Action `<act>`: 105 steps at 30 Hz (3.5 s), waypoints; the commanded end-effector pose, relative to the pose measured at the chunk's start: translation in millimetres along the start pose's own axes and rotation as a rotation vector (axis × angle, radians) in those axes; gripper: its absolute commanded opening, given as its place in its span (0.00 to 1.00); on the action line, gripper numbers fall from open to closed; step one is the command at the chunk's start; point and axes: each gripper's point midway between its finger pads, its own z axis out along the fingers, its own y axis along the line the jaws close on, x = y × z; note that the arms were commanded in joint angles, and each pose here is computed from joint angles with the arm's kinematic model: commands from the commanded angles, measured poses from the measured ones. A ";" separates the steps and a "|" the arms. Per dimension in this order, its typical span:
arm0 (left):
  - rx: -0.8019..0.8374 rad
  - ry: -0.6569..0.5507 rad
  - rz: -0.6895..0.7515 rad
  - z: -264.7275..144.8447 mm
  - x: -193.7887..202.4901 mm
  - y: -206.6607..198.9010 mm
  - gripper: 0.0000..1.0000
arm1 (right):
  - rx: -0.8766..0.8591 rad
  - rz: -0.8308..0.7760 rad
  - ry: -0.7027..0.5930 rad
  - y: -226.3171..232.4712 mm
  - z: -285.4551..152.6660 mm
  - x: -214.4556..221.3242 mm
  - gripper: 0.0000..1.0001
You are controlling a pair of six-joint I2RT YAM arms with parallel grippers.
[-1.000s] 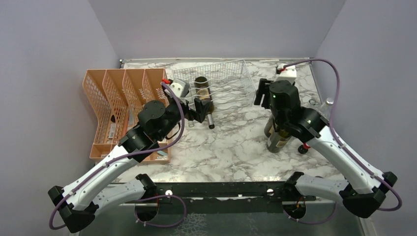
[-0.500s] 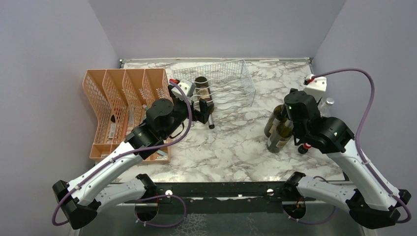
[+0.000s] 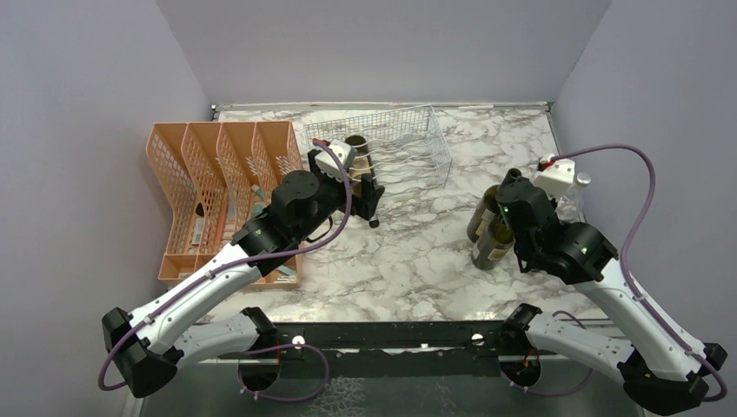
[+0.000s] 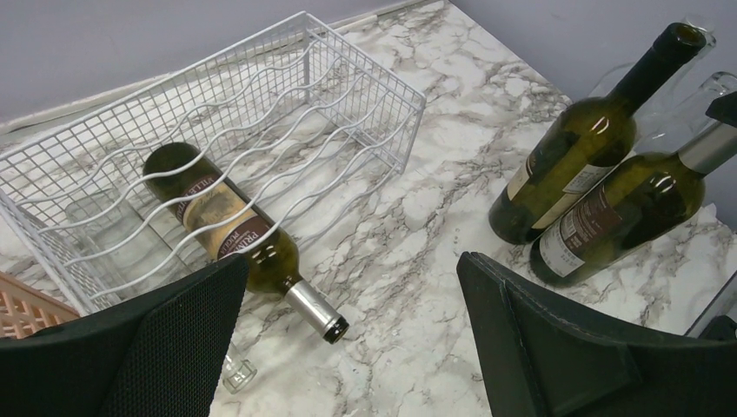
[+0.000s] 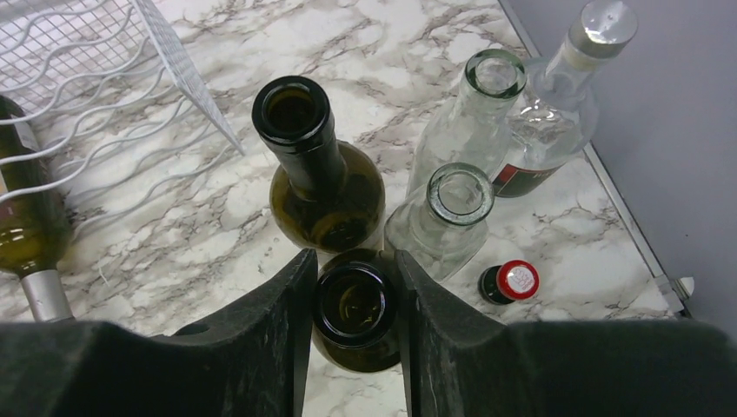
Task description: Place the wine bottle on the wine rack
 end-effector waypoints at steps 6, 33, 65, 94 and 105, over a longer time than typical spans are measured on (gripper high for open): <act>0.039 -0.045 -0.026 2.2 -16.5 -8.8 0.99 | -0.001 0.002 0.012 7.0 7.8 11.5 0.28; 0.581 -0.009 0.035 37.5 94.5 -108.9 0.99 | -0.828 -0.147 -0.007 141.9 -61.1 -32.1 0.01; 0.906 -0.162 0.156 -4.0 124.9 -148.2 0.99 | -1.559 -0.284 -0.056 188.3 -183.3 -49.6 0.01; 0.401 -0.575 1.138 45.9 18.4 -91.4 0.00 | -1.227 -0.244 0.068 139.1 -152.0 -41.2 0.74; 0.207 -0.766 1.640 53.3 -44.1 -100.4 0.00 | -1.080 -0.280 0.210 128.1 -123.0 -3.4 0.74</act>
